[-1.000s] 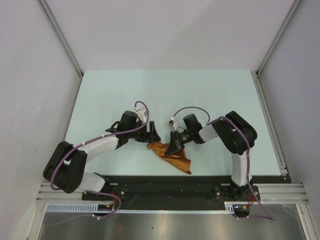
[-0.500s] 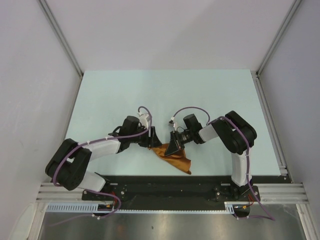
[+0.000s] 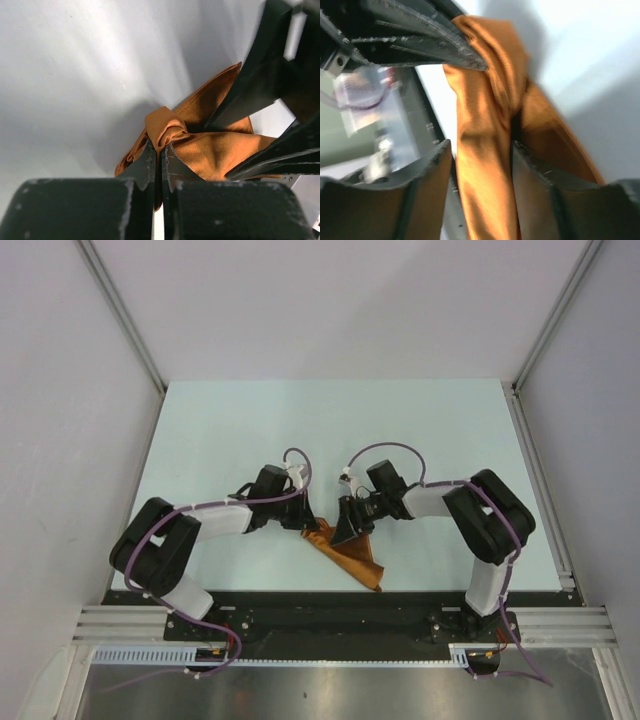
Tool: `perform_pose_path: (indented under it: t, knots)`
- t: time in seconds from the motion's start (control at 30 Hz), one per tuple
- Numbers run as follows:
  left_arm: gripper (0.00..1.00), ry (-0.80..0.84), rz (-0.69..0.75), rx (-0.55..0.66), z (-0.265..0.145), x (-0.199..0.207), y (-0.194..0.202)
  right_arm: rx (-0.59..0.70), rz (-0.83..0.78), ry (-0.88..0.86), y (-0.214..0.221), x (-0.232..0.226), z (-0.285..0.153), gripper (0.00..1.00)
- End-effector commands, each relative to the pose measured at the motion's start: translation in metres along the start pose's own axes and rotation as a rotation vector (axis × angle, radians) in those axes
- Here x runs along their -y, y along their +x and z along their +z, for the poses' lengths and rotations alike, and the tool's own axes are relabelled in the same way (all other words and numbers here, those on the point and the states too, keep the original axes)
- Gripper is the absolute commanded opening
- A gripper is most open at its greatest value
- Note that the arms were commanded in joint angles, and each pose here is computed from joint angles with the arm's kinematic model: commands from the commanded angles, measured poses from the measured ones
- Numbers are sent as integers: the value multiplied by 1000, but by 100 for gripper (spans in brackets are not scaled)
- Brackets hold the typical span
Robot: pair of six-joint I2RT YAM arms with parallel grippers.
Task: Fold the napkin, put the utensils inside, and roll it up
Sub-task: Roll the napkin at the center of the board.
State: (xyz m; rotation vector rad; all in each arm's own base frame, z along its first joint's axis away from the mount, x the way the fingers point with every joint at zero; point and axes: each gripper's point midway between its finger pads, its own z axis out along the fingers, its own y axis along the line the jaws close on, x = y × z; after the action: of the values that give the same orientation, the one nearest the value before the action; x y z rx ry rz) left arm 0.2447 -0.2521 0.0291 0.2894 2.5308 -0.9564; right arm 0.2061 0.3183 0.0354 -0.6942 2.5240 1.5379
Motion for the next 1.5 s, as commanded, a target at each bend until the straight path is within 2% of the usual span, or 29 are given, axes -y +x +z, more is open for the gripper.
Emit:
perform_pose_path:
  t: [0.0, 0.03, 0.07, 0.13, 0.17, 0.27, 0.47, 0.57, 0.67, 0.7, 0.77, 0.8, 0.9, 0.93, 1.07, 1.2, 1.37, 1.47]
  knots:
    - [0, -19, -18, -109, 2, -4, 22, 92, -141, 278, -27, 7, -26, 59]
    - [0, -25, -20, -112, 1, -5, 23, 70, -192, 310, -20, 2, -24, 61]
    - [0, -26, -19, -116, 0, -5, 24, 105, -243, 389, -27, 0, -29, 62]
    - [0, -35, -16, -124, -1, -6, 23, 86, -336, 447, -18, -11, -20, 66]
    - [0, -39, -16, -126, 0, -6, 23, 126, -377, 528, -24, -11, -25, 68]
    - [0, -39, -16, -133, -1, -5, 22, 131, -487, 641, -17, -14, -18, 71]
    - [0, -35, -14, -143, -1, -3, 21, 78, -612, 777, -1, -7, -4, 74]
    - [2, -32, -14, -141, -2, -1, 20, 26, -643, 780, 11, -2, 7, 73]
    - [18, -13, -15, -130, -3, 3, 16, -21, -630, 778, 21, 7, 14, 70]
    - [26, -6, -11, -121, -3, 6, 13, -32, -618, 780, 23, 11, 14, 65]
    - [38, 2, -5, -105, -5, 10, 8, -55, -594, 766, 29, 16, 16, 54]
    - [53, -5, -4, -101, -7, 10, 6, -56, -577, 764, 29, 18, 15, 44]
    - [76, -55, 11, -40, -15, 9, -15, -63, -509, 668, 32, 15, 15, 31]
    - [78, -66, 8, -19, -18, 8, -20, -55, -484, 634, 32, 12, 14, 29]
    - [84, -147, -20, 77, -35, -7, -40, -40, -371, 436, 33, -1, 11, 20]
    - [86, -199, -24, 143, -49, -19, -46, -53, -277, 221, 37, -17, 10, 18]
    - [87, -104, 4, 227, -56, -3, -50, -40, -172, 83, 30, -13, 6, 18]
    - [86, -34, 20, 230, -54, 6, -45, -43, -139, 37, 29, -8, 9, 18]
